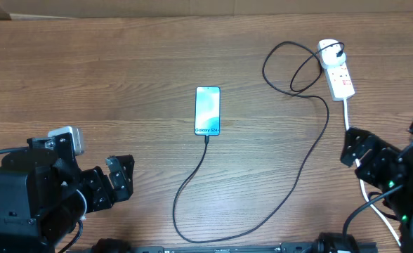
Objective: Plug charger to phone and switch on socket
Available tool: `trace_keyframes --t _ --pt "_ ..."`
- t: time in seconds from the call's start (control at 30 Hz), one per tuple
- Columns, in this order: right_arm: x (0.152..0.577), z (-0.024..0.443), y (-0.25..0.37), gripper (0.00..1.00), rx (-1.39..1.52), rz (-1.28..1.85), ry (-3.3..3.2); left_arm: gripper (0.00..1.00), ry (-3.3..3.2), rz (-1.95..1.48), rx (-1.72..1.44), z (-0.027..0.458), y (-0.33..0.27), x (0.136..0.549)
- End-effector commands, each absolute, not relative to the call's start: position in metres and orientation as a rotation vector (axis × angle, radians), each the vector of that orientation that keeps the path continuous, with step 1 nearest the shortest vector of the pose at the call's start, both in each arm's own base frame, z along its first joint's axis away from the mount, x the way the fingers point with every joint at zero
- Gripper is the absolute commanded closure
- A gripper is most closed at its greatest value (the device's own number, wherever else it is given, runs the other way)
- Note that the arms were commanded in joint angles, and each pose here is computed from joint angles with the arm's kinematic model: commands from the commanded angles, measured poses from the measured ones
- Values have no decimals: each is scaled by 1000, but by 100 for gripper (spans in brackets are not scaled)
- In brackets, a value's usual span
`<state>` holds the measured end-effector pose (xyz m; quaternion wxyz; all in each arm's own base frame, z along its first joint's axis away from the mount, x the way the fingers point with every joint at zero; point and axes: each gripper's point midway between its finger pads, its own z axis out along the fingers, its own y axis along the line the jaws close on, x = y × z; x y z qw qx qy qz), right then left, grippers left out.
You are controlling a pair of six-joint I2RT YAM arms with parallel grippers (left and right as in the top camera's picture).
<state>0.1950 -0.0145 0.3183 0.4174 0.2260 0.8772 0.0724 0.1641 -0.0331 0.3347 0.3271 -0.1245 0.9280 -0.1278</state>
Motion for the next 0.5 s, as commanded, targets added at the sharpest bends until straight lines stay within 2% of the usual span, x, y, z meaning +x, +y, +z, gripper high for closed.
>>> trace_keyframes --t 0.0,0.1,0.3,0.47 --pt "192 313 -9 0 514 198 2170 0 2436 -324 -337 333 -32 165" --pt "189 300 -3 0 458 215 2139 0 2435 -324 -337 333 -32 165" --pt "189 276 19 0 126 230 2077 0 2436 -324 -337 333 -32 165" --pt "194 270 26 0 72 265 1950 0 2436 -324 -337 333 -32 165"
